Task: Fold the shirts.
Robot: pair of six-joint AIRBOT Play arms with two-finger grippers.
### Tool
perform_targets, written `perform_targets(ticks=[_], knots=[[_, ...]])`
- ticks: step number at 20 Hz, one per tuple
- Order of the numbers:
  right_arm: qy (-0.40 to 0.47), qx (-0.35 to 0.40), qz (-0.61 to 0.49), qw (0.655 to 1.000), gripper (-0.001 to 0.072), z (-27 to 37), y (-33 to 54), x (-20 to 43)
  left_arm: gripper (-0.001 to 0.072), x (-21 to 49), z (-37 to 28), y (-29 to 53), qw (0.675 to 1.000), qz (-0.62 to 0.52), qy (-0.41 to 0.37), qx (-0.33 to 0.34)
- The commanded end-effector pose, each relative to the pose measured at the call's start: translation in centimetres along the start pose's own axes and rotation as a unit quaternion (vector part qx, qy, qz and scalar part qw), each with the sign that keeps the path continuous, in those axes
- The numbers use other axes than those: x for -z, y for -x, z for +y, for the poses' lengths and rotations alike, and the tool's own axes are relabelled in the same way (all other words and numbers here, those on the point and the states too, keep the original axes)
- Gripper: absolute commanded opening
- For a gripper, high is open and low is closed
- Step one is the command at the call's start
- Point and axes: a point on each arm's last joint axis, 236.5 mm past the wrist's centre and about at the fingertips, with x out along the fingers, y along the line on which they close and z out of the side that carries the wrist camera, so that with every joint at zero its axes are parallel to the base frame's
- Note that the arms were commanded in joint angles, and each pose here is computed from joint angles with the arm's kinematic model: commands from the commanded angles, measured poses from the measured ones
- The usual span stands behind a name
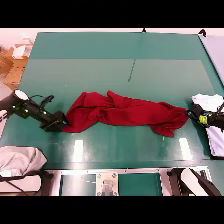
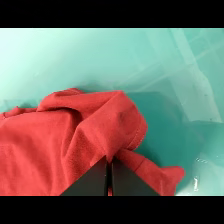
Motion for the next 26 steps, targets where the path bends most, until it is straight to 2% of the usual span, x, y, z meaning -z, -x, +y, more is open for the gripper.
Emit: perform_targets(ticks=[1, 2, 3, 4, 5, 9, 12, 15, 18, 21, 23, 24, 26], knots=[[-0.003, -0.005, -0.001, 1.000, 0.0014, 0.2, 0.0, 0.0, 0.0708, -1.3, -0.1, -1.6, 0.999, -0.042, 0.016, 0.025], [-0.007, -0.011, -0.002, 1.000, 0.0014, 0.5, 0.0, -0.1, 0.0706, -2.0, -0.9, -1.6, 0.997, -0.057, 0.015, 0.044], [-0.003, -0.020, -0.005, 1.000, 0.0014, 1.0, 0.0, -0.2, 0.0516, -2.4, -1.8, -1.6, 0.996, -0.067, 0.009, 0.064], [-0.004, -0.028, -0.006, 1.000, 0.0014, 1.4, -0.1, -0.3, 0.0175, -2.8, -2.9, -1.3, 0.993, -0.077, -0.008, 0.088], [-0.004, -0.035, -0.005, 0.999, 0.0014, 1.9, -0.1, -0.2, 0.0020, -3.1, -4.1, -1.0, 0.990, -0.085, -0.024, 0.111], [0.008, -0.107, -0.020, 0.994, 0.0014, 6.4, 1.1, -1.5, 0.0020, -5.2, -8.1, 3.6, 0.979, -0.126, -0.077, 0.140], [0.058, -0.178, -0.062, 0.980, 0.0014, 12.6, 6.4, -5.2, 0.0019, -6.5, -14.2, 13.0, 0.950, -0.230, -0.167, 0.132], [0.142, -0.224, -0.176, 0.948, 0.0014, 20.5, 17.0, -10.3, 0.0019, -4.4, -22.1, 26.0, 0.879, -0.377, -0.274, 0.103], [0.238, -0.245, -0.305, 0.889, 0.0013, 27.9, 29.9, -11.6, 0.0020, 2.8, -29.5, 38.8, 0.769, -0.526, -0.356, 0.067], [0.319, -0.243, -0.400, 0.824, 0.0014, 32.8, 39.8, -8.9, 0.0020, 11.3, -33.7, 46.9, 0.664, -0.636, -0.393, 0.015], [0.336, -0.200, -0.446, 0.805, 0.0014, 33.0, 43.5, -7.8, 0.0020, 14.4, -33.4, 49.7, 0.625, -0.684, -0.374, -0.037], [0.335, -0.172, -0.465, 0.801, 0.0014, 32.5, 44.7, -7.5, 0.0020, 15.0, -32.7, 50.3, 0.617, -0.698, -0.359, -0.061], [0.335, -0.142, -0.477, 0.800, 0.0014, 31.5, 45.3, -6.9, 0.0020, 14.1, -30.9, 50.2, 0.631, -0.692, -0.338, -0.092]])
